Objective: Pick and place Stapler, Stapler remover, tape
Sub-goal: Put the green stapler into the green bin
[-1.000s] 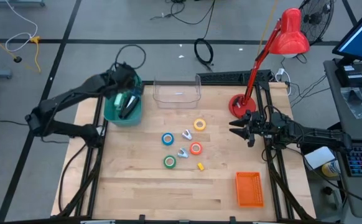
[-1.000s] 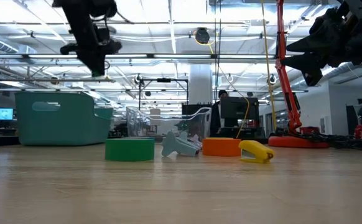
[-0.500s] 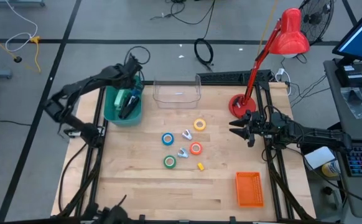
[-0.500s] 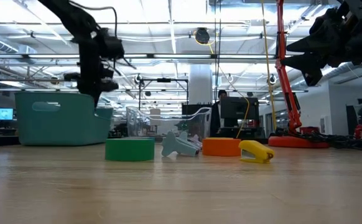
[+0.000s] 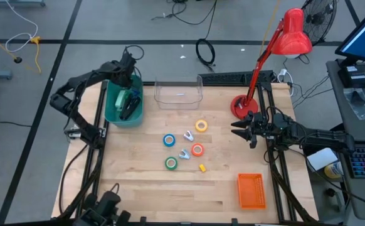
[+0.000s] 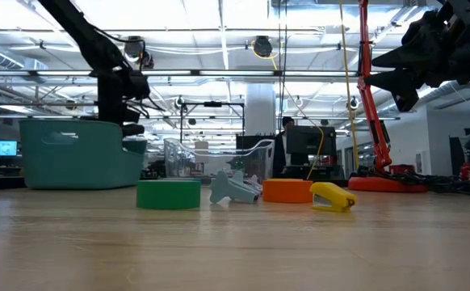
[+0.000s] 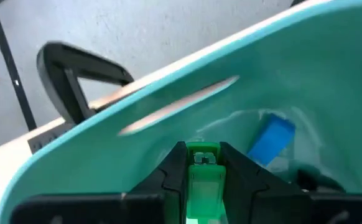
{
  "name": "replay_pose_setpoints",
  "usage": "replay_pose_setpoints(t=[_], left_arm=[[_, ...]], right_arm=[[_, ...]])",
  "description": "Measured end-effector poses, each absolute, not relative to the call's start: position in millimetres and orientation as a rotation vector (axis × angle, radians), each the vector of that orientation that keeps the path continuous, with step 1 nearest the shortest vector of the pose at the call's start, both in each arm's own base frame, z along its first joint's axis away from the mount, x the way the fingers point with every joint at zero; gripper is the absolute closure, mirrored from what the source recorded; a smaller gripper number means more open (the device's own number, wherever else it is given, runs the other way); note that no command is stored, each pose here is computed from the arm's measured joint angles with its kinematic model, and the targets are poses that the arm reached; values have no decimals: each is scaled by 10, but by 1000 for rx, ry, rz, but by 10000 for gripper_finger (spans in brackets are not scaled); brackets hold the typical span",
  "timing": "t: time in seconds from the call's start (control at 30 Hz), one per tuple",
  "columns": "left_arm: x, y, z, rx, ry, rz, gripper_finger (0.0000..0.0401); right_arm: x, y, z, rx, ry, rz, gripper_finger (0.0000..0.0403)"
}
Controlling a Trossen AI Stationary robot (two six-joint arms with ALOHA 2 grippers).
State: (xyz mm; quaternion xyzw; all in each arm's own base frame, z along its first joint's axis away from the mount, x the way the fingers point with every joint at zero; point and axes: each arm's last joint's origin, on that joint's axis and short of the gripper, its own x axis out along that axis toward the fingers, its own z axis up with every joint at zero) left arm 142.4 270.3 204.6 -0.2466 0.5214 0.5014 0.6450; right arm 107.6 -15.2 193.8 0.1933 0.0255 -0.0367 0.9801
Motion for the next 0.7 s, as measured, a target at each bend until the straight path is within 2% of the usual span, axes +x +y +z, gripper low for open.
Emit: replay_pose_setpoints(t=[0.47, 0.7], left_arm=[[1435, 2765, 2060, -494, 1157, 1117, 341], [1459, 2814, 1805, -567, 1238, 1057, 341]], right_arm=[[1076, -152, 1938, 389, 51, -74, 236], [1076, -152, 1938, 389, 51, -74, 236]])
